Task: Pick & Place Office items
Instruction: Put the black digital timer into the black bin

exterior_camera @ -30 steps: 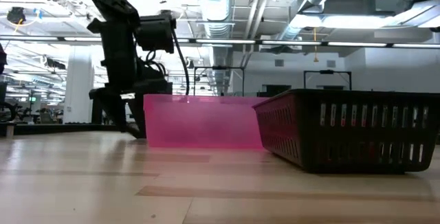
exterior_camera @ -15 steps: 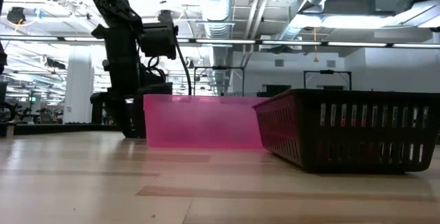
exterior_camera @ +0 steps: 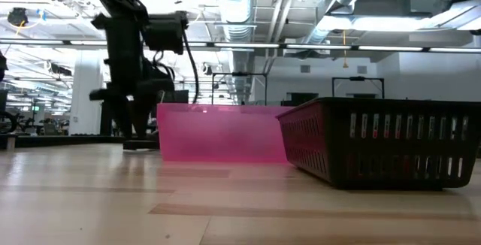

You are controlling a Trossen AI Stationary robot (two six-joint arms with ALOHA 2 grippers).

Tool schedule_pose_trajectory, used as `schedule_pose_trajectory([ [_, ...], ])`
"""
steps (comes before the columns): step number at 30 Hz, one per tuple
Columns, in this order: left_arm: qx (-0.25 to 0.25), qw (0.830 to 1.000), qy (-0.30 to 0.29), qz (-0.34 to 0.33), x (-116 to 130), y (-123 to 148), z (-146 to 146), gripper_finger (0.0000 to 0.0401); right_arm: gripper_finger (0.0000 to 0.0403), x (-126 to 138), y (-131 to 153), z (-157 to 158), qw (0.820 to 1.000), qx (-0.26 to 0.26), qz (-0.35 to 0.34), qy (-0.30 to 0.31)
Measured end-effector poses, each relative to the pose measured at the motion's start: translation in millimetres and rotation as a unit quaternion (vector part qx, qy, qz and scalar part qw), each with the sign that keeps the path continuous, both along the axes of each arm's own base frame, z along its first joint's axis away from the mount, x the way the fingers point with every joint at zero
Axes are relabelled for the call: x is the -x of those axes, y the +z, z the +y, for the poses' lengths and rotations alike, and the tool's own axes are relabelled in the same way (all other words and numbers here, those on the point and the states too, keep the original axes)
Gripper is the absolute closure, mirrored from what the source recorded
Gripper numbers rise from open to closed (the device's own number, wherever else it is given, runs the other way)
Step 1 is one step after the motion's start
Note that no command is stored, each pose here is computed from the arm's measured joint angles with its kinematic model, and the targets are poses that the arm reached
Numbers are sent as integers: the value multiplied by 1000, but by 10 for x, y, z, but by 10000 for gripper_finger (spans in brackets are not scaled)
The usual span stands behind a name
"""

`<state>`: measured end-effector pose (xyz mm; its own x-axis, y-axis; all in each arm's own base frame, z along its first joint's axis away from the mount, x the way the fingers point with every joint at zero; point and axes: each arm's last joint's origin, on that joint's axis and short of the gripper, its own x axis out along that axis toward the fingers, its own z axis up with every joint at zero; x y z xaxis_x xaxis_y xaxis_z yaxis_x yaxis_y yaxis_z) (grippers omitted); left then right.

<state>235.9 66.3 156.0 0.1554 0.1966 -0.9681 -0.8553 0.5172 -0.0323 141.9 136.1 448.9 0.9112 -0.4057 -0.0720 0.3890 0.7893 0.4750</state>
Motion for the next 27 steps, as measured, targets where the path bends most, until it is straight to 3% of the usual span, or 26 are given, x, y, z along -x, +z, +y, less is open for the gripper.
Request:
schedule_pose_trajectory([
  [8, -4, 999, 8, -38, 221, 282, -124, 312, 233, 5, -1, 8, 1000, 4, -1, -6],
  [13, -8, 995, 17, -97, 308, 261, -180, 320, 233, 5, -3, 12, 1000, 13, 3, -6],
  [17, 1, 994, 19, -104, 307, 173, -191, 287, 233, 8, 2, 6, 1000, 14, 3, -7],
  [27, -21, 999, 7, -46, 216, -74, -147, 146, 233, 7, 28, 9, 1000, 13, -2, -6],
])
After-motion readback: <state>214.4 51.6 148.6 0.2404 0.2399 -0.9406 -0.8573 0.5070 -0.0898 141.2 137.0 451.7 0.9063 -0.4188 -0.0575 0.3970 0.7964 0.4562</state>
